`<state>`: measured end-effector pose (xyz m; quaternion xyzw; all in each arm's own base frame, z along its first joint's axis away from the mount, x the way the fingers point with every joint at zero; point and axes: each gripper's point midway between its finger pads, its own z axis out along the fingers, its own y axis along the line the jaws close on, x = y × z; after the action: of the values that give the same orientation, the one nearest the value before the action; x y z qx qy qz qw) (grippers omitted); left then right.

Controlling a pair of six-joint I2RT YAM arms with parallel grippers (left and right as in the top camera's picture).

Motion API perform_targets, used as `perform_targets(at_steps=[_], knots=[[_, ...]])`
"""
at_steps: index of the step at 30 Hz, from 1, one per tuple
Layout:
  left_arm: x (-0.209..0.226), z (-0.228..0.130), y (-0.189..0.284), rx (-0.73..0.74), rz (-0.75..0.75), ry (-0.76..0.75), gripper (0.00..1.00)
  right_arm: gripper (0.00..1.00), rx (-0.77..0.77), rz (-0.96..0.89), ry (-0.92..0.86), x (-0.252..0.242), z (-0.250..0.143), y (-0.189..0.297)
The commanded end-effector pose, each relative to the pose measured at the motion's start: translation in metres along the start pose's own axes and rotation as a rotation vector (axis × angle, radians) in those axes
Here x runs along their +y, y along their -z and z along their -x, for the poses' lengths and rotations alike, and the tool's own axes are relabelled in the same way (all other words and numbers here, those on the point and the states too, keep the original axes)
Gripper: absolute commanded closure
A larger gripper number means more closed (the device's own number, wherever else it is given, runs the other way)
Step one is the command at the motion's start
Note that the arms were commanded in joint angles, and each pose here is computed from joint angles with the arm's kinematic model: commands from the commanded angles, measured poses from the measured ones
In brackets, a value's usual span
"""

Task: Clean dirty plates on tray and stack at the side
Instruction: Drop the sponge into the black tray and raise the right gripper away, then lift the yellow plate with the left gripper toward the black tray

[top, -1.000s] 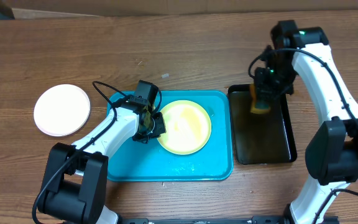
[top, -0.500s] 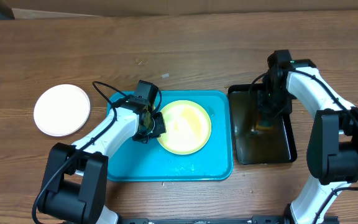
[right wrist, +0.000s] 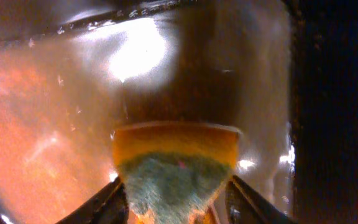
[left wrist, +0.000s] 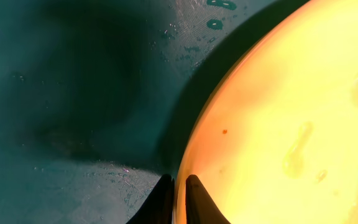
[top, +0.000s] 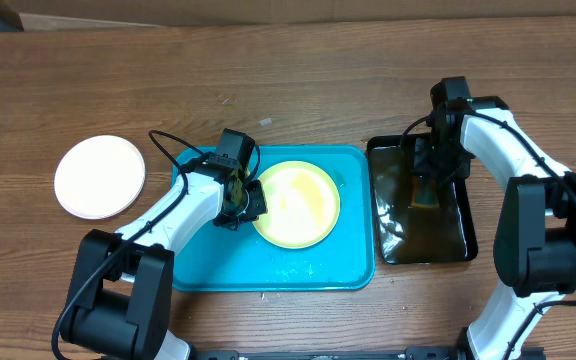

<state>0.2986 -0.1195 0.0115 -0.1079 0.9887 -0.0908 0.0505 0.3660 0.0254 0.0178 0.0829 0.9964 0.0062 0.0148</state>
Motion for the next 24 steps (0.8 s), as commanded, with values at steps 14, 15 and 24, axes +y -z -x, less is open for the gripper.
perform_targets(at_steps=[14,15,24], knots=[[0.001,-0.003,-0.012,0.027,0.015,-0.017,0.7,0.23,-0.125,0.128,-0.131,-0.012,0.057,0.092],[0.001,-0.004,-0.015,0.036,0.015,-0.016,0.7,0.21,-0.144,0.13,-0.165,-0.019,0.063,0.097],[0.0,-0.001,-0.013,0.055,0.007,-0.003,0.96,0.0,-0.176,0.093,-0.334,-0.094,0.072,0.098]])
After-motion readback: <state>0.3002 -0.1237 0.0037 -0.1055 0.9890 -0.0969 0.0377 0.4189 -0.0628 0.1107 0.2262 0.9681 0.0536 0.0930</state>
